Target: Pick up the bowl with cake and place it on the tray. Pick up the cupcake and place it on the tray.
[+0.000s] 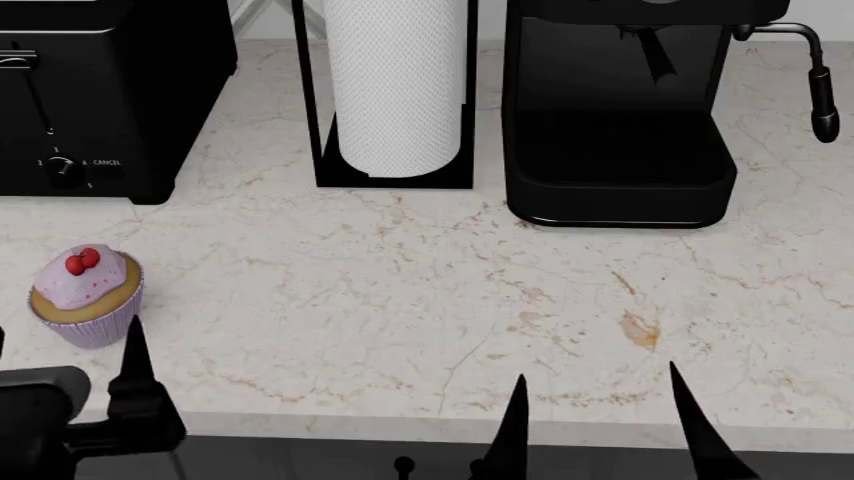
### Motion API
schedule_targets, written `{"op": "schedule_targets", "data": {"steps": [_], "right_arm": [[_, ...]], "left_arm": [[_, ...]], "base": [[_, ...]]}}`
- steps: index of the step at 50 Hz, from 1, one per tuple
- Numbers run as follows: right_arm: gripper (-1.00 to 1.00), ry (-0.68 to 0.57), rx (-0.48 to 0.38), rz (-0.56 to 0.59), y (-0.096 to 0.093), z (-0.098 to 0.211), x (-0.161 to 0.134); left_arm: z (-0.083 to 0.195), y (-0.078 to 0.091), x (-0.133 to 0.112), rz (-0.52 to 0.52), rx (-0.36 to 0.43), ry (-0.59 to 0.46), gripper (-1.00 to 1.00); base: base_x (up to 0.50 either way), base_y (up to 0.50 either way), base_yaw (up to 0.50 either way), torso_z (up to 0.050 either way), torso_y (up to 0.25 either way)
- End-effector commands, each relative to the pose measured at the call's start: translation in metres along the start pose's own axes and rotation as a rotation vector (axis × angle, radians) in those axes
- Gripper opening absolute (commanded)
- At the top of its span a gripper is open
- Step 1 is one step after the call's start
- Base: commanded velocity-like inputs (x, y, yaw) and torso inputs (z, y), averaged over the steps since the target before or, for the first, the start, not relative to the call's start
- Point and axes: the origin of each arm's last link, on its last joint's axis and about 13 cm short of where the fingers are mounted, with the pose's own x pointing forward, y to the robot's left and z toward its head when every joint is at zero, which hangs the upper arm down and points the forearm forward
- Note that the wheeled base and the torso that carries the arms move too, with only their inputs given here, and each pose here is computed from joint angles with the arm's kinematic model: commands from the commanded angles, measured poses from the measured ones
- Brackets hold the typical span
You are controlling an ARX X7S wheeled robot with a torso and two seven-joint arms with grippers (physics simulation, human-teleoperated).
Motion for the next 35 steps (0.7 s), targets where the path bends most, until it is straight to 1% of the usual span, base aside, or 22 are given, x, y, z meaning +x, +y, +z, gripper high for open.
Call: {"op": "schedule_targets", "data": {"steps": [1,17,25,29,35], "right_arm": [[1.0,-0.003,0.002,-0.003,0.0,0.002,-0.002],[1.0,-0.016,0.007,0.001,-0.001,0.007,-0.002],[1.0,-0.012,0.01,0.0,-0.001,0.006,-0.005],[1.0,-0.011,0.009,-0.002,-0.001,0.007,-0.006],[1.0,-0.011,0.011,-0.001,-0.002,0.007,-0.007]], "left_arm": [[-0.006,0.0,0.018,0.014,-0.005,0.018,1.0],[-0.006,-0.003,0.02,-0.007,-0.002,0.018,1.0],[-0.007,-0.002,0.028,0.024,0.007,0.012,1.0],[-0.01,0.001,0.036,0.09,0.022,0.017,1.0],[-0.009,0.0,0.042,0.106,0.032,0.013,1.0]], "base": [[0.0,0.0,0.0,0.0,0.0],[0.0,0.0,0.0,0.0,0.0],[0.0,0.0,0.0,0.0,0.0],[0.0,0.0,0.0,0.0,0.0],[0.0,0.0,0.0,0.0,0.0]]}}
